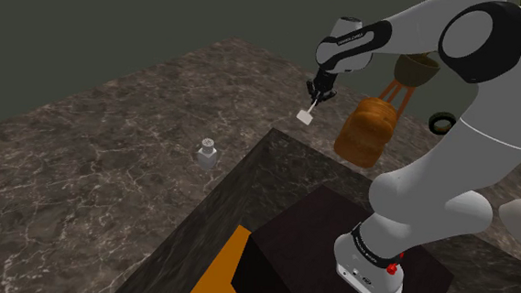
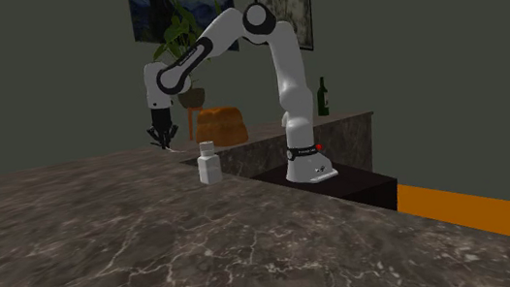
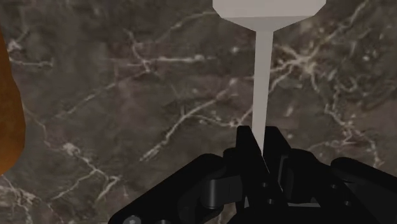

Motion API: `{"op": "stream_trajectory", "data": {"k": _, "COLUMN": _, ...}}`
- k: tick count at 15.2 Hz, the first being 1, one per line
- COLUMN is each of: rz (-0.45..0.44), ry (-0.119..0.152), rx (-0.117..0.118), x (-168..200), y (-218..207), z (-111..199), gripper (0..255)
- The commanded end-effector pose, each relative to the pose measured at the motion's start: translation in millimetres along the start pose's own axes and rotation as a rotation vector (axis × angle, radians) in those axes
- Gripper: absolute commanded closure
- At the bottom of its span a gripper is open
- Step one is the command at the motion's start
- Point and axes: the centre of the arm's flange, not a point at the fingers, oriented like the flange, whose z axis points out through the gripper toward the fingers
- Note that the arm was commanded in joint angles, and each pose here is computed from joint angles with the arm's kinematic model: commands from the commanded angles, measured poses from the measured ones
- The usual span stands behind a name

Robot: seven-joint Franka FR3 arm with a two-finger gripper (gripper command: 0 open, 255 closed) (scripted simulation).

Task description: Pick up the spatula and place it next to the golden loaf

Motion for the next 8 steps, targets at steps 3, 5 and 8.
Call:
{"op": "stream_trajectory", "data": {"k": 3, "rz": 0.000, "ry": 0.000, "rx": 0.000, "x": 0, "y": 0, "z": 0, "gripper": 0}}
{"op": "stream_trajectory", "data": {"k": 5, "rz": 0.000, "ry": 0.000, "rx": 0.000, "x": 0, "y": 0, "z": 0, "gripper": 0}}
{"op": "stream_trajectory", "data": {"k": 8, "rz": 0.000, "ry": 0.000, "rx": 0.000, "x": 0, "y": 0, "z": -13, "gripper": 0}}
